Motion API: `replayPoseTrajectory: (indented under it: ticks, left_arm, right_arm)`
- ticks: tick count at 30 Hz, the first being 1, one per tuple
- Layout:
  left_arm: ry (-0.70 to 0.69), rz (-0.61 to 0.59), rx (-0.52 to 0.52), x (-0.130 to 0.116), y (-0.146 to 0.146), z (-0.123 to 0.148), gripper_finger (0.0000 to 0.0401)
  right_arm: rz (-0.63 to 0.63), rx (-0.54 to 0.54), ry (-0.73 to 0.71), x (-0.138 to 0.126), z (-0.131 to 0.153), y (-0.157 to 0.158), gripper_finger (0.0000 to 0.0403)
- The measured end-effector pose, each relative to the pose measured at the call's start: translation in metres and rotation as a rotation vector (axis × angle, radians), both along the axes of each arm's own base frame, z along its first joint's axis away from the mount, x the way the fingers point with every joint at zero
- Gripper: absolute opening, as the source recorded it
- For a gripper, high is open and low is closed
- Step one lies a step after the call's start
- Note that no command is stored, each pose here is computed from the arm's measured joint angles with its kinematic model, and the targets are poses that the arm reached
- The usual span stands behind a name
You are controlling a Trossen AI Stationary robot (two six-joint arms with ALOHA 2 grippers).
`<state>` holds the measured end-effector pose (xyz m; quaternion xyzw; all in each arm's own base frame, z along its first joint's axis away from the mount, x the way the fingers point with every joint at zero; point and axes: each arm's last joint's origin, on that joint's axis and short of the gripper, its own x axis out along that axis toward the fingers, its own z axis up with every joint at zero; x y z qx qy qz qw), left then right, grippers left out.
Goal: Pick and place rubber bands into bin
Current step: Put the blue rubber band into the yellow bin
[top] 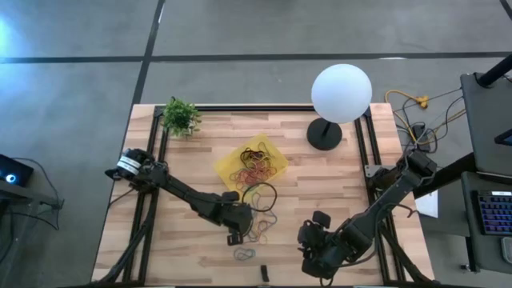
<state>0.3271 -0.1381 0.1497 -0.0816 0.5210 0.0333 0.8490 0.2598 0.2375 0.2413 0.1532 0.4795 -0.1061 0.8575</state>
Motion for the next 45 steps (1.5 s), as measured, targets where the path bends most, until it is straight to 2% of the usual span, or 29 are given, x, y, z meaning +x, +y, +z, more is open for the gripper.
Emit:
replayPoseTrajectory:
  ticks: [24, 27, 33, 45]
  left_arm:
    - [0.015, 0.002, -0.042, -0.002, 0.0, -0.004, 0.0086]
    - [0.016, 0.003, -0.044, -0.002, 0.0, -0.004, 0.0069]
    - [0.017, 0.003, -0.045, -0.003, 0.0, -0.004, 0.0006]
    - [-0.002, 0.002, -0.061, 0.0, -0.001, 0.007, 0.0]
  right_arm:
    - [0.003, -0.003, 0.001, 0.0, -0.001, 0.0, 0.0177]
    - [0.003, -0.003, 0.001, 0.0, -0.001, 0.0, 0.0175]
    - [0.006, -0.005, 0.001, 0.0, -0.001, 0.0, 0.0167]
    - [0.003, -0.026, -0.012, 0.0, -0.001, -0.001, 0.0148]
